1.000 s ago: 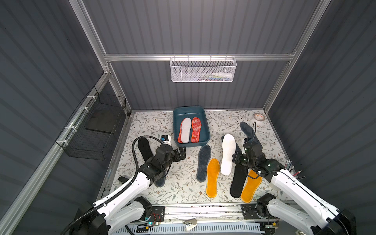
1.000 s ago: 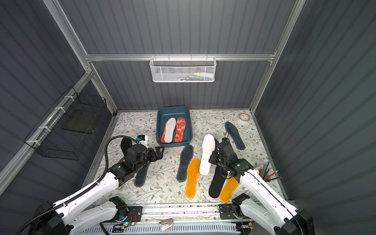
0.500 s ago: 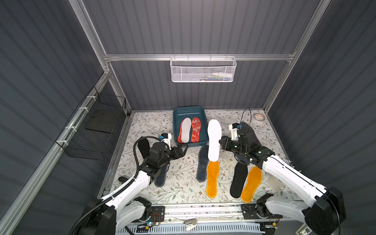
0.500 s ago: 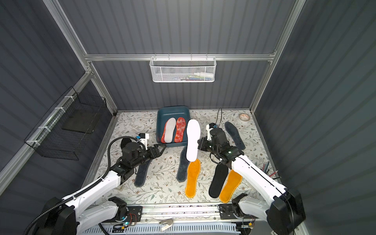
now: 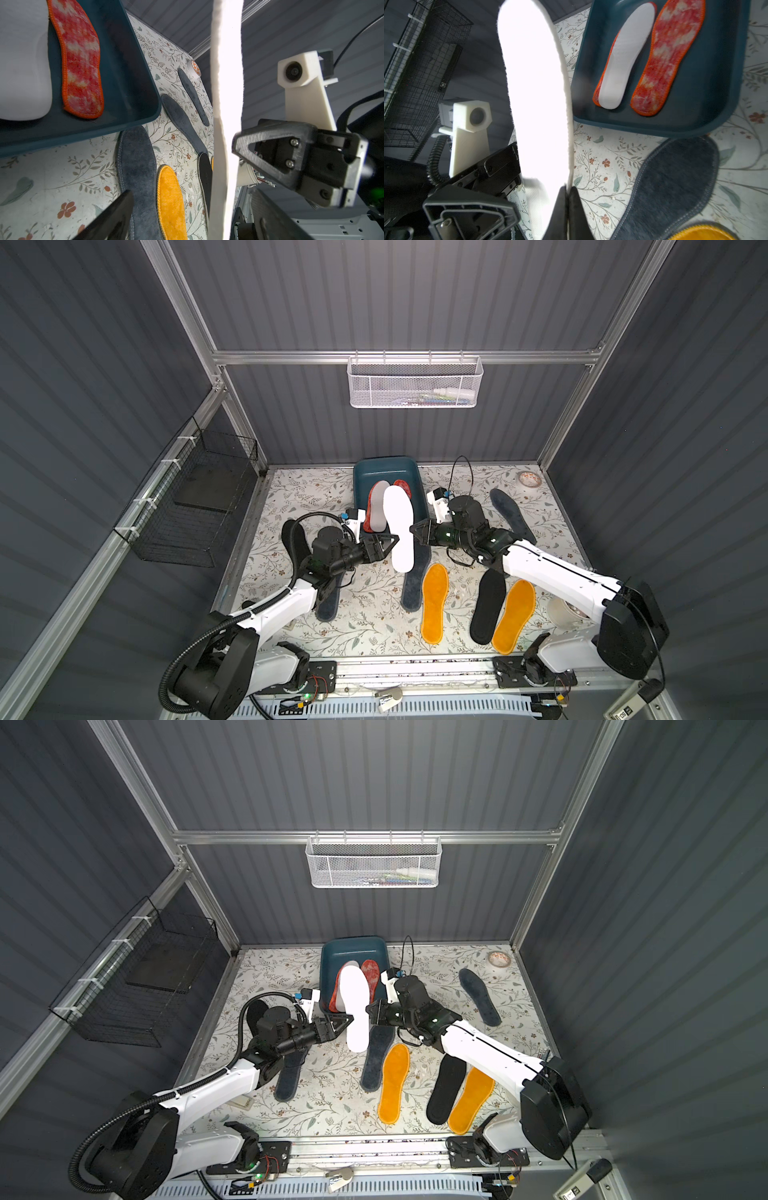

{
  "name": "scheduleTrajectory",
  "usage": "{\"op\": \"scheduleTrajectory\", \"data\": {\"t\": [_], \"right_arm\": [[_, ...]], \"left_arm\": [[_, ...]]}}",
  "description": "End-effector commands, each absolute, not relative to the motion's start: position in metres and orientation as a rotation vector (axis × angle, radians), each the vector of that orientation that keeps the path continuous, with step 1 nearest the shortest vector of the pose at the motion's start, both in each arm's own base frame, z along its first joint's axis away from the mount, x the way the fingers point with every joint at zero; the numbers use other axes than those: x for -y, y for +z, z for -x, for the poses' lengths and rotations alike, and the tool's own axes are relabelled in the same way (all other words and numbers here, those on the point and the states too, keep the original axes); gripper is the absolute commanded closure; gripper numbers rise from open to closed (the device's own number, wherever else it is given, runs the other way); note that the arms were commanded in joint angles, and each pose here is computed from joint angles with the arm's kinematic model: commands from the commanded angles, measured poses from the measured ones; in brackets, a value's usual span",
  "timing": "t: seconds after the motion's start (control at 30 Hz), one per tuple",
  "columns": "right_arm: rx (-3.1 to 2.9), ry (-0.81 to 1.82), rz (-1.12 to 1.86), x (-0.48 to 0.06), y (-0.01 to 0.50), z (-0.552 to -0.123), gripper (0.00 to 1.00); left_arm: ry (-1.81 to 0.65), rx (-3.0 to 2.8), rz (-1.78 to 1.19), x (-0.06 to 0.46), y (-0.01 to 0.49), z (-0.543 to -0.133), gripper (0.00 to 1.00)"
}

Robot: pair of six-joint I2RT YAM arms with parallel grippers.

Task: Put the insoles into the storage box
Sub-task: Pick up the insole from the center of the board.

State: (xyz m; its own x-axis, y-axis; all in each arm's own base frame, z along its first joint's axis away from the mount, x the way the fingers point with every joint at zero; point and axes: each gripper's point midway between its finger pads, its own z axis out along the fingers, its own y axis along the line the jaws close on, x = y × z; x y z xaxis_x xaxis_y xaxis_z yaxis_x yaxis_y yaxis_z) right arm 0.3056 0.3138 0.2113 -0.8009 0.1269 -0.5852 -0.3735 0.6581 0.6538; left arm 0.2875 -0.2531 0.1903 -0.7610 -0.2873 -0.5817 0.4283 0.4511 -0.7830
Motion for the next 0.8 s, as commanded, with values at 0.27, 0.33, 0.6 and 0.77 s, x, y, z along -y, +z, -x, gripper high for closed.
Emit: {"op": "scheduleTrajectory", "data": {"t": [0.27,0.33,0.6,0.77], "right_arm": [[-2.249,1.171,0.252,-0.334,0.219,-0.291,1.0],[-2.256,1.169,0.249,-0.333,0.216,-0.29,1.0],[-2.269,1.224,0.279,-0.336,0.211,-0.28,1.0],[-2.263,1.249,0.251,-0.336,0.208,-0.279,0.89]], "left_arm": [[-1.314,-1.955,-0.131,0.256,0.214,-0.308,0.33],[-1.305,-1.954,-0.132,0.255,0.215,-0.31,0.44],[-1.295,-1.934,-0.107,0.252,0.222,-0.315,0.68],[-1.322,-1.917,-0.087,0.251,0.223,-0.314,1.0]]}}
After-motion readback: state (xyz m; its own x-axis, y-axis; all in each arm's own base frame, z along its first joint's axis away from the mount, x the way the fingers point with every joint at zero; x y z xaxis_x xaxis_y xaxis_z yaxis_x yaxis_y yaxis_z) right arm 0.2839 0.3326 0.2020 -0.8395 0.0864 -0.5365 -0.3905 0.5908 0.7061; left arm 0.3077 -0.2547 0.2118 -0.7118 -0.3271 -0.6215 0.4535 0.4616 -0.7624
